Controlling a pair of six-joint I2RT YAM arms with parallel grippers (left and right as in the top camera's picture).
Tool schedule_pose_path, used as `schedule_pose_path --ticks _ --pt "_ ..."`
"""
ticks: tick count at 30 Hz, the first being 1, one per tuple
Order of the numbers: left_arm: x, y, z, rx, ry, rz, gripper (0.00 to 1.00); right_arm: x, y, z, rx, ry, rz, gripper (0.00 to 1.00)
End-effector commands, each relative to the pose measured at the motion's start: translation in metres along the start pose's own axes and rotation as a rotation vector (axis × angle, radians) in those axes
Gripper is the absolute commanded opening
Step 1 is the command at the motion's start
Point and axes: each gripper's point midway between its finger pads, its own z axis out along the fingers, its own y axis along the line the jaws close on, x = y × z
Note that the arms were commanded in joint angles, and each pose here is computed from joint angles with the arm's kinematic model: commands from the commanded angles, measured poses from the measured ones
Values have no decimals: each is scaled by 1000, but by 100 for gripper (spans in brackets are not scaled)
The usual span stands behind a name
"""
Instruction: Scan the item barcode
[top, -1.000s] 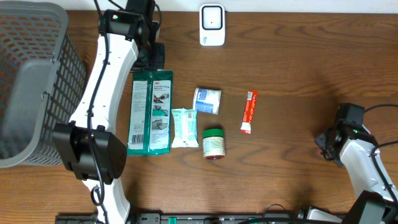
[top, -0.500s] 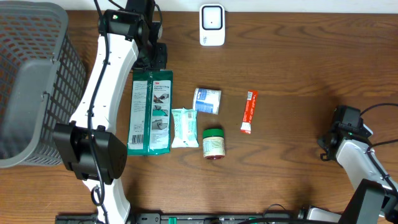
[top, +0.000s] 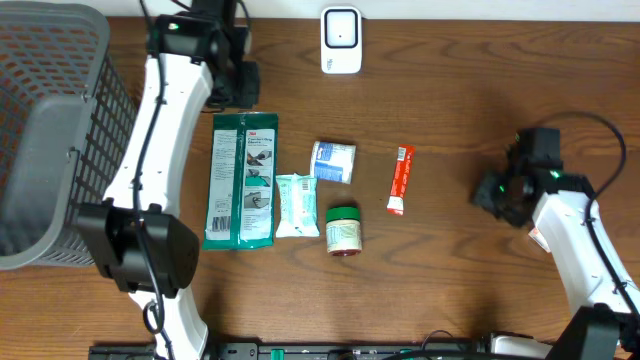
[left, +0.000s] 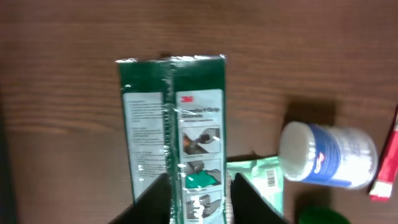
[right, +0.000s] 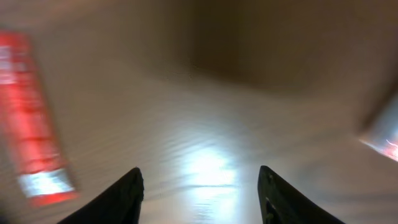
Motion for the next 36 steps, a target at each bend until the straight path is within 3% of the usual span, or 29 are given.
schedule_pose_path --ticks 1,5,9,13,24,27,32,36 --pt "-1 17 -23 -24 -47 -48 49 -6 56 -15 -171 -7 9 55" --pt "2 29 -23 -35 -29 -76 55 -2 89 -9 -180 -45 10 55" --pt "4 36 -24 -41 -22 -90 69 13 101 14 -90 -41 -34 55" --pt "4 36 -24 -41 -22 -91 74 24 104 47 5 -31 -98 54" --pt "4 36 -24 -40 -22 -91 75 38 110 94 39 20 -107 40" --pt "4 36 -24 -40 -22 -92 81 43 107 99 57 38 -116 36" --pt "4 36 -24 -40 -22 -92 83 39 107 96 57 22 -139 2" --pt "4 35 -24 -36 -21 -107 83 28 115 80 22 -21 -154 1"
